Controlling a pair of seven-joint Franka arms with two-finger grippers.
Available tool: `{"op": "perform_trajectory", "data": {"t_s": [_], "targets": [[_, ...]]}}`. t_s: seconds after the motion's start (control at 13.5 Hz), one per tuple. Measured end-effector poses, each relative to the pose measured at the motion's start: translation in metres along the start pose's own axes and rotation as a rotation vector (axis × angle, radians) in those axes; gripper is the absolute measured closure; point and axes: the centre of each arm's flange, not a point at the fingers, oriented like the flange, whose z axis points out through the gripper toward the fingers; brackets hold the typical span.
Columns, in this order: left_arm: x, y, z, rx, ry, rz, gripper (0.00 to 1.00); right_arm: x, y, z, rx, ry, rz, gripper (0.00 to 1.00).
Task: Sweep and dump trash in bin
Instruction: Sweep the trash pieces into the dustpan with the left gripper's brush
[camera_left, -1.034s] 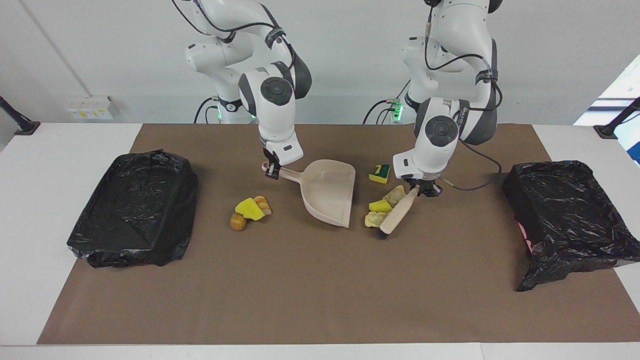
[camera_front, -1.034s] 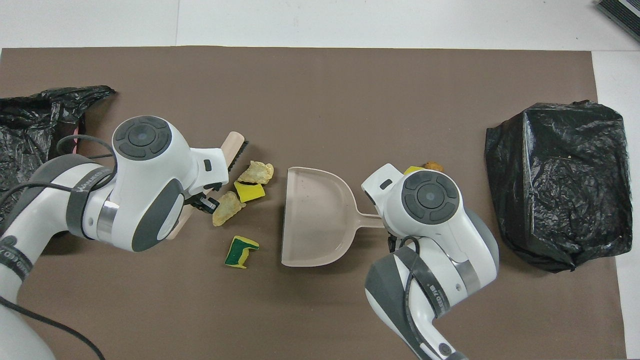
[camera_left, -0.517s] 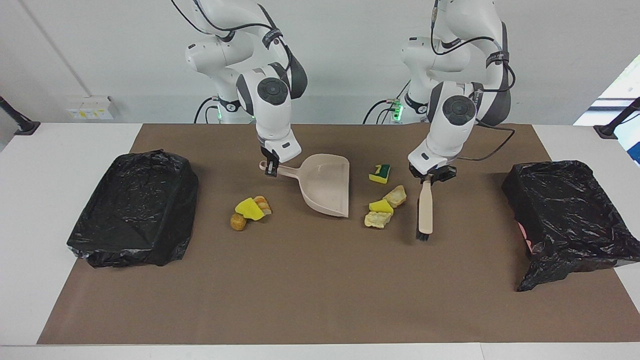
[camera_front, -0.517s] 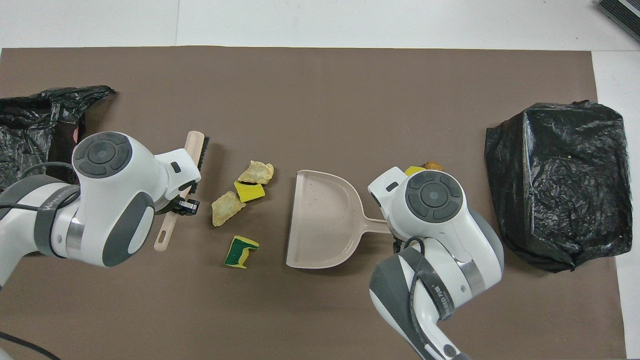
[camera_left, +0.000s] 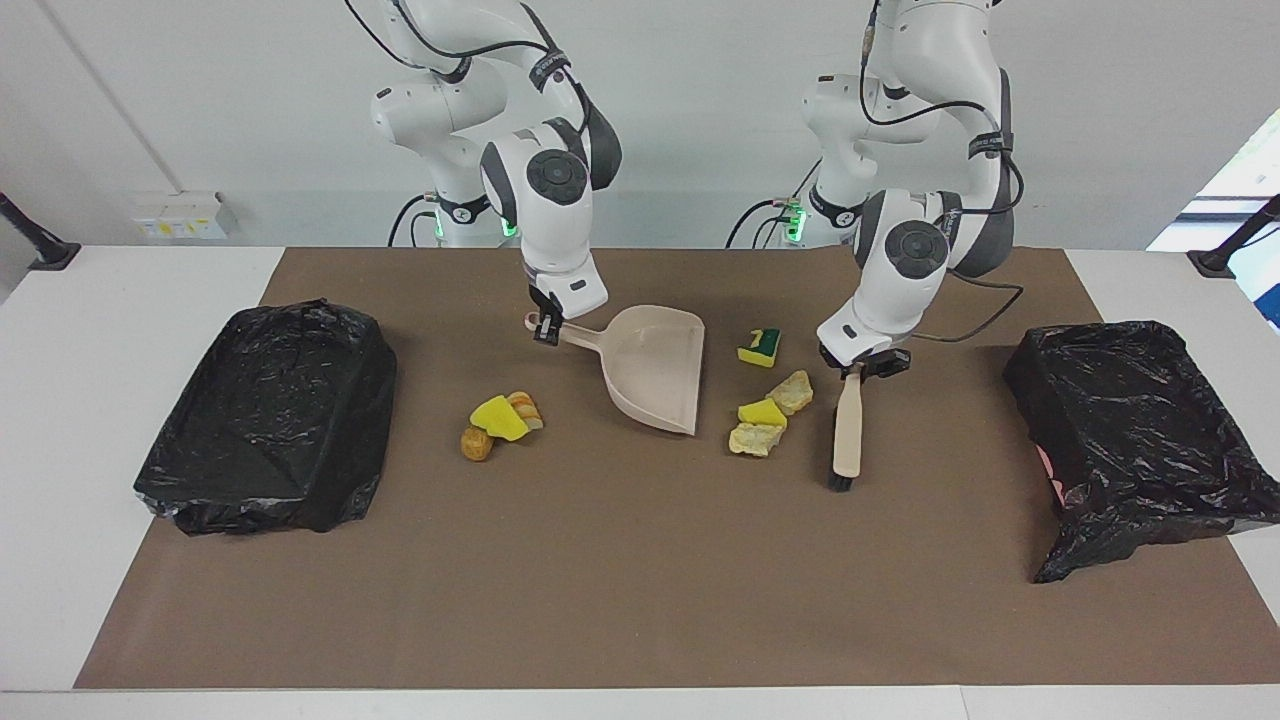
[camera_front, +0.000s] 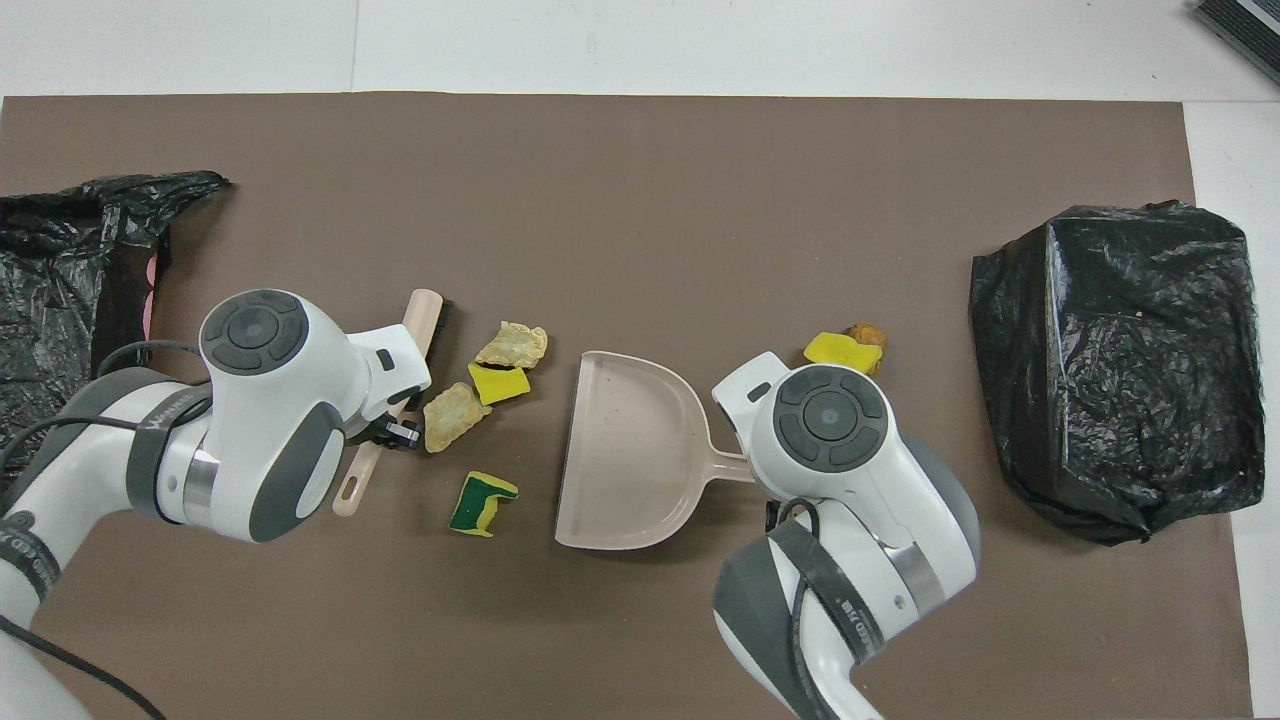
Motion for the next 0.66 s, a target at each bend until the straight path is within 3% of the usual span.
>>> {"op": "perform_trajectory", "data": {"t_s": [0.66], "targets": [[-0.044,0.119,0.004,-0.098,-0.032,0.135,0.74,0.003,-0.009,0.011,0.016,-0.018,0.048,0.68]]}}
